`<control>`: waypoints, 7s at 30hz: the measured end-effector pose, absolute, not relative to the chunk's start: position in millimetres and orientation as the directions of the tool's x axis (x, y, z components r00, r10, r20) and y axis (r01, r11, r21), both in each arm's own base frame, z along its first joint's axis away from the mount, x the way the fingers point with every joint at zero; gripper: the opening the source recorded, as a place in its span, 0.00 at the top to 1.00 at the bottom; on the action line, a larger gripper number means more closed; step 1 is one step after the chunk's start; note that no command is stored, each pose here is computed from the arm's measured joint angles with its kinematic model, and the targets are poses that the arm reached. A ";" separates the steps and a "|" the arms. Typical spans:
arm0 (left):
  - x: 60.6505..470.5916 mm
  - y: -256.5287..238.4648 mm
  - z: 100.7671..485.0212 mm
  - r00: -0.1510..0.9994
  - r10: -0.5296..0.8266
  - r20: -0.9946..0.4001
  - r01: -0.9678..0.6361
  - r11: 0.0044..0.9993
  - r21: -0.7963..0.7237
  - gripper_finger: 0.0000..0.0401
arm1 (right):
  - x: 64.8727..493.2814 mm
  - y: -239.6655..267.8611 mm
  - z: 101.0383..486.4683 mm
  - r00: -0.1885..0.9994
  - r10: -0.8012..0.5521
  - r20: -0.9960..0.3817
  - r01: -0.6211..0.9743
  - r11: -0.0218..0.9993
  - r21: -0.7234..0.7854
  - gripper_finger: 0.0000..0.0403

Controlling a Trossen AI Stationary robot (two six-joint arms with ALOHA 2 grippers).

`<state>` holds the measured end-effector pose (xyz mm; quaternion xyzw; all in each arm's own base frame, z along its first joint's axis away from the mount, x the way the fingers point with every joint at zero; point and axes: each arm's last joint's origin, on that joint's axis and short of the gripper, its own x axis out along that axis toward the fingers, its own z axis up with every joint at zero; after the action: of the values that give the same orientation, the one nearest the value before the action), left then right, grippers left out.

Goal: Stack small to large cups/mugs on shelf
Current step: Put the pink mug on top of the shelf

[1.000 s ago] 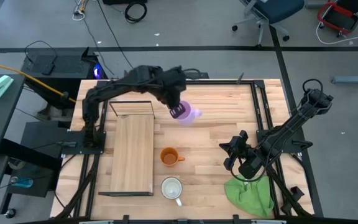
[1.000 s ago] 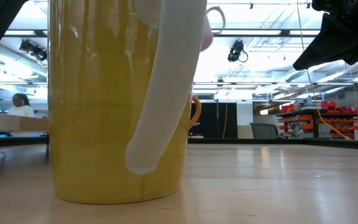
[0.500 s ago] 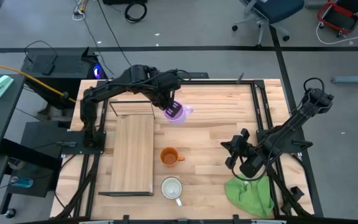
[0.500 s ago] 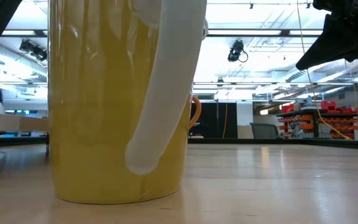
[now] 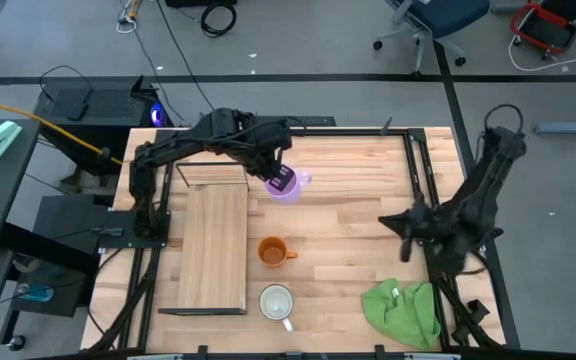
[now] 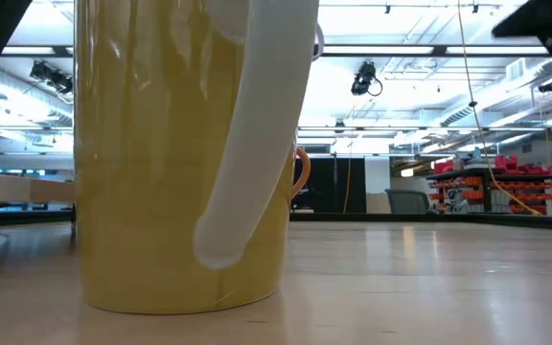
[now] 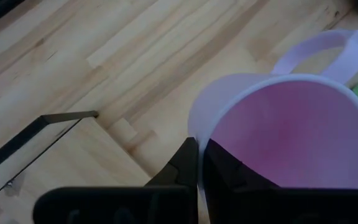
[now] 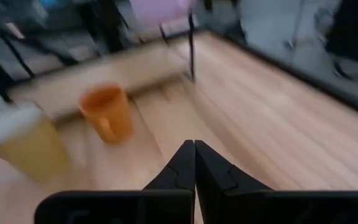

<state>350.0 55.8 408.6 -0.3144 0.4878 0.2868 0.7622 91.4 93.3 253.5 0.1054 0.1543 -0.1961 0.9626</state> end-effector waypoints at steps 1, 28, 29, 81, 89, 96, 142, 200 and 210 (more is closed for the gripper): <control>350.2 54.7 408.6 0.360 0.129 -0.924 -0.742 0.640 -0.199 0.97 | 85.1 91.7 255.0 0.895 -0.327 -0.303 0.386 0.909 0.160 0.98; 347.7 27.3 414.7 0.381 0.145 -0.913 -0.739 0.642 -0.206 0.97 | 56.1 109.6 278.3 0.979 0.124 -0.164 -0.110 0.990 0.089 0.99; 347.5 26.6 415.0 0.381 0.151 -0.912 -0.739 0.643 -0.203 0.97 | 56.3 109.9 276.0 0.978 0.126 -0.168 -0.114 0.990 0.083 0.99; 187.1 55.2 300.7 0.109 0.183 -0.977 -0.762 0.646 0.036 0.97 | 56.5 109.2 259.5 0.972 0.104 -0.209 -0.095 0.994 0.051 0.96; 178.3 67.6 282.1 0.183 0.128 -0.975 -0.736 0.675 -0.050 0.97 | 56.4 108.8 258.9 0.972 0.102 -0.211 -0.094 0.994 0.050 0.96; 163.8 74.7 273.6 0.179 0.124 -0.976 -0.741 0.670 -0.051 0.97 | 56.4 108.7 258.9 0.972 0.102 -0.212 -0.095 0.994 0.044 0.96; 163.6 70.0 258.9 0.178 0.111 -0.978 -0.587 0.809 -0.015 0.97 | 55.8 106.8 255.6 0.969 0.095 -0.230 -0.087 0.995 0.041 0.96; 143.4 60.0 273.9 0.336 0.116 -0.935 -0.667 0.730 -0.149 0.75 | 55.7 106.8 255.2 0.967 0.101 -0.235 -0.094 0.995 0.039 0.96; 114.6 47.5 294.2 0.476 0.170 -0.863 -0.741 0.607 -0.289 0.76 | 55.7 106.8 255.2 0.967 0.101 -0.235 -0.094 0.995 0.038 0.96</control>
<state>114.6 47.5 294.2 -0.3372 0.4231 0.2881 0.7901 55.7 106.8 255.2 0.0134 0.1192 0.0491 0.9916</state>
